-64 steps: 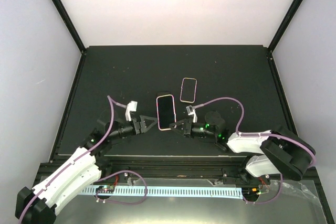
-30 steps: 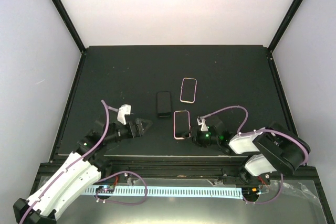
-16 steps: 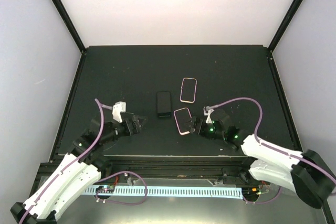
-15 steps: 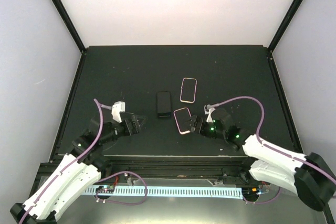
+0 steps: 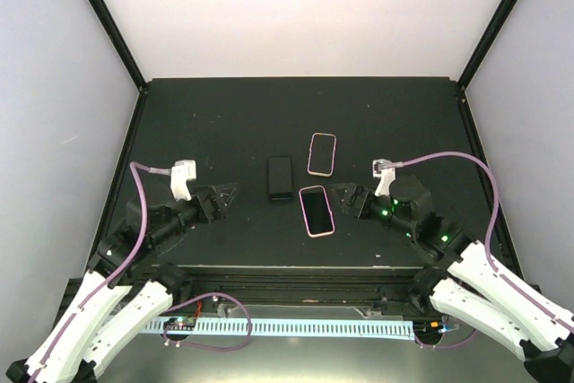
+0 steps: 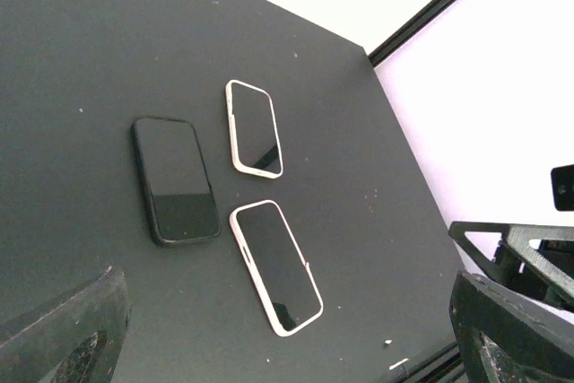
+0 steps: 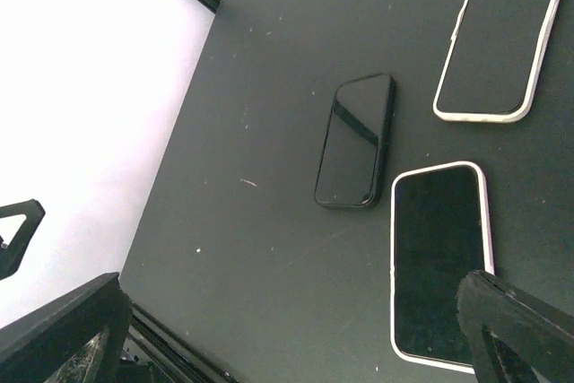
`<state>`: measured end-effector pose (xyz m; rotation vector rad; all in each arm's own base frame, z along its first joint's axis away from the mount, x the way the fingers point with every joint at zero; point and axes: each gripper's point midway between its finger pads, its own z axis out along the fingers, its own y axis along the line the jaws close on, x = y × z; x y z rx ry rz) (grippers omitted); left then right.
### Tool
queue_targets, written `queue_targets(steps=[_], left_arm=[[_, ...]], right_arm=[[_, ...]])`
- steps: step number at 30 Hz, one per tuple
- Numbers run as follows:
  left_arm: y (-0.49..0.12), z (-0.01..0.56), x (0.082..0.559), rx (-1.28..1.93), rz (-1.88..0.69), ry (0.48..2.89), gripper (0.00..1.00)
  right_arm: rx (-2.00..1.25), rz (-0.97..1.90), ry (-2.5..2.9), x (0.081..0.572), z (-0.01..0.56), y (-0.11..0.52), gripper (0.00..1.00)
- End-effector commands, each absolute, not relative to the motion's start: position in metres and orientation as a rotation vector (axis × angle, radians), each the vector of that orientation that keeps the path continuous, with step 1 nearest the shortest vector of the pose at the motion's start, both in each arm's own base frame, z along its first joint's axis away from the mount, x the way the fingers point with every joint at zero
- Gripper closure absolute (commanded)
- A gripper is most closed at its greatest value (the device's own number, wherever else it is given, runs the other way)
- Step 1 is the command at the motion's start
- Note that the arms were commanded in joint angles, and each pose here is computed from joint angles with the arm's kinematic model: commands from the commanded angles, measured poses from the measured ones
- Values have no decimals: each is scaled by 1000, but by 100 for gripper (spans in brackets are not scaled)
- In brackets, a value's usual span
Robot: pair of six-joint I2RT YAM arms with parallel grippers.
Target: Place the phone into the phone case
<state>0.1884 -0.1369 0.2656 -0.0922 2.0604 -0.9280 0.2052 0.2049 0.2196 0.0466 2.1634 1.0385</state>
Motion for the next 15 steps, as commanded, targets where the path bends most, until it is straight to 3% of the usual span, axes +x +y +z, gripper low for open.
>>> queue_targets(steps=[1,8,15], left_arm=[[-129,286,180,-45,-903,2002,1],[-120,313,169,3,-878,1938,1],[-117,338,161,35,-895,1866,1]], right_arm=[[6,927,2111,203,248,185,0],[-61,907,2007,193,297,171,0],[-93,959,1987,183,307,172,0]])
